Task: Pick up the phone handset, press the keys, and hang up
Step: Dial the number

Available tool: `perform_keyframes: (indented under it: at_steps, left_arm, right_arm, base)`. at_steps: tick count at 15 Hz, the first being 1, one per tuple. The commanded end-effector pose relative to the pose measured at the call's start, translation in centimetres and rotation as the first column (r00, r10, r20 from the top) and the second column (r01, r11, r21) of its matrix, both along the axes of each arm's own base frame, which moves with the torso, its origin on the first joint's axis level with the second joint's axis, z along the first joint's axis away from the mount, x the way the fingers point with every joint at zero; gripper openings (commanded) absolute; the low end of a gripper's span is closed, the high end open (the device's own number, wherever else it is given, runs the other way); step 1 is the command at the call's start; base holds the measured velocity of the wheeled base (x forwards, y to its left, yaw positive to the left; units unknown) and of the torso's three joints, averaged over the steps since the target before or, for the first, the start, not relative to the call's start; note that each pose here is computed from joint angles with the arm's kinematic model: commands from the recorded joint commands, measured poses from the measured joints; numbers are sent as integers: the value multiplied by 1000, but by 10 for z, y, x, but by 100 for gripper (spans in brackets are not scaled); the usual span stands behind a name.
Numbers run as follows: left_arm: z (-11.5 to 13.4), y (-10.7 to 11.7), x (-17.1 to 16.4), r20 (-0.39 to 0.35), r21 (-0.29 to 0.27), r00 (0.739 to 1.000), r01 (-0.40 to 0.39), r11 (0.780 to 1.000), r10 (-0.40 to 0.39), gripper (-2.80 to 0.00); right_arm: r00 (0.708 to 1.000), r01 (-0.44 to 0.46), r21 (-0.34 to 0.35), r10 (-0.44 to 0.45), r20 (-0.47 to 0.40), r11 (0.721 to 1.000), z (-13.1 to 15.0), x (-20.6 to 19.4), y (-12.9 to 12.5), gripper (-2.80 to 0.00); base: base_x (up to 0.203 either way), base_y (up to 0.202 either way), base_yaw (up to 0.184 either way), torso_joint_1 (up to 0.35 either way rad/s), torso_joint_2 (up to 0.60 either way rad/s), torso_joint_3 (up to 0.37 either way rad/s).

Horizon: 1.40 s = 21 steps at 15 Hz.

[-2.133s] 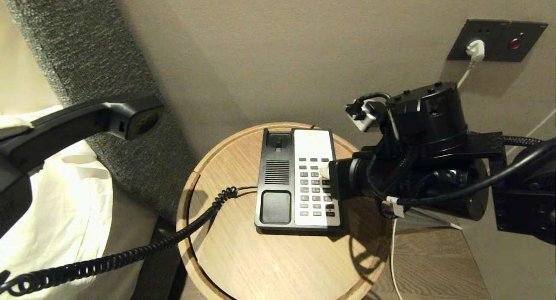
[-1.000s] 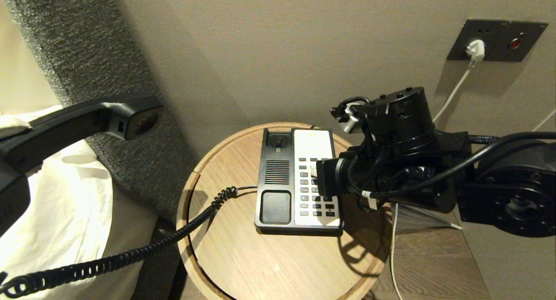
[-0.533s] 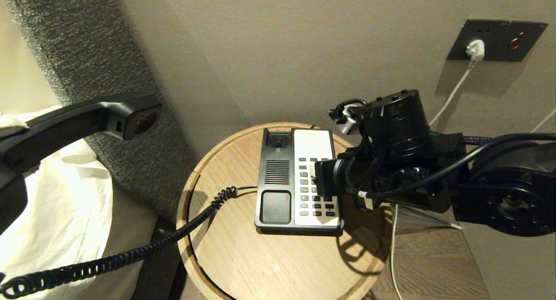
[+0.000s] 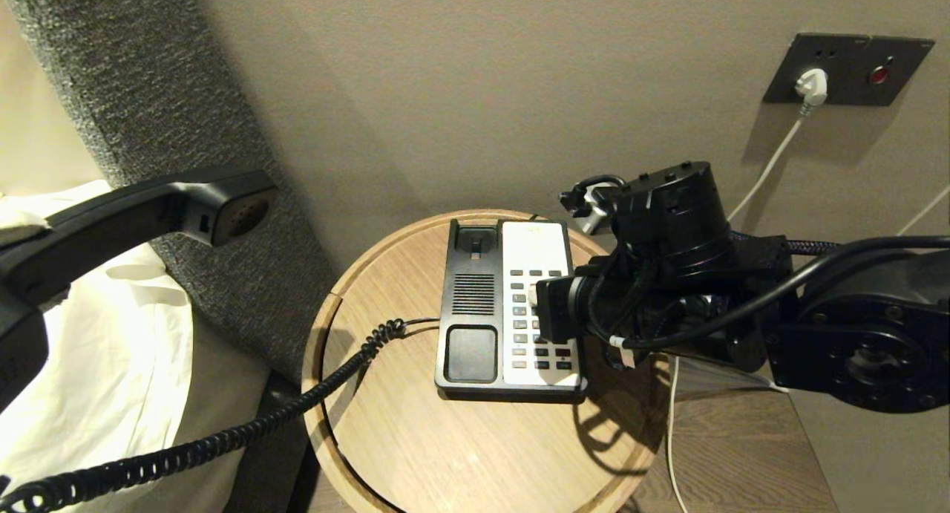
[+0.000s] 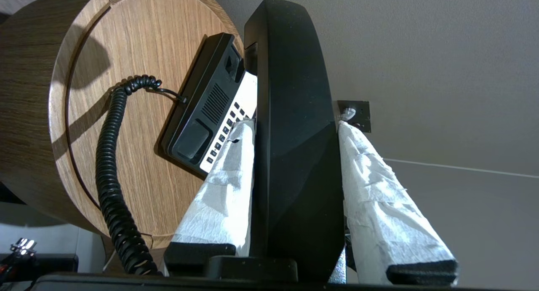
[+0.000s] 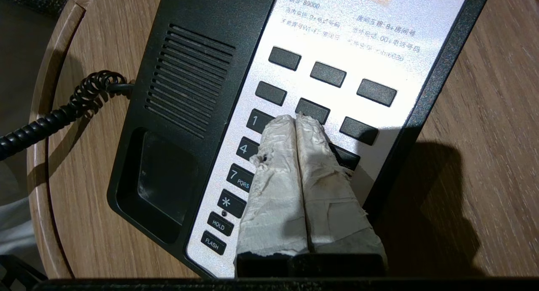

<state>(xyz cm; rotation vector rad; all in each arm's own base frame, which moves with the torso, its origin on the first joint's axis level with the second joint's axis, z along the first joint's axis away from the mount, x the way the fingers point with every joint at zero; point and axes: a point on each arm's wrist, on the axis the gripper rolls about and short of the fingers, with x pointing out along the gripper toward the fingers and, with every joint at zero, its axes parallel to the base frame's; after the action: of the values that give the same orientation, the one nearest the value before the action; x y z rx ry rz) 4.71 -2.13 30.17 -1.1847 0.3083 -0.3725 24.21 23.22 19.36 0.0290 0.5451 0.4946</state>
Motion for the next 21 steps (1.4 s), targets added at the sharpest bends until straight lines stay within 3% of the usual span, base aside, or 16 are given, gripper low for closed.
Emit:
perform_keyframes:
  at_steps: [1, 7, 13, 21]
  left_arm:
    - [0, 0, 0, -6, -6, 1000, 0, 1000, 0, -280]
    - [-2, 1, -1, -4, -6, 1000, -2, 1000, 2, -280]
    - [-4, 0, -1, -10, -4, 1000, -2, 1000, 2, -280]
    - [-6, 1, -2, -13, -2, 1000, -1, 1000, 1, -280]
  right_arm:
    - [1000, 4, 2, -4, 1, 1000, 1, 0, 0, -280]
    - [999, 4, 56, -6, 43, 998, 23, -11, -10, -280]
    - [1000, -6, 14, 6, -13, 1000, 4, -18, -14, -280]
    - [1000, -27, 48, 27, -15, 998, 5, -17, -11, -280]
  base:
    - [0, 0, 0, 0, 0, 0]
    - [0, 0, 0, 0, 0, 0]
    - [0, 0, 0, 0, 0, 0]
    - [0, 0, 0, 0, 0, 0]
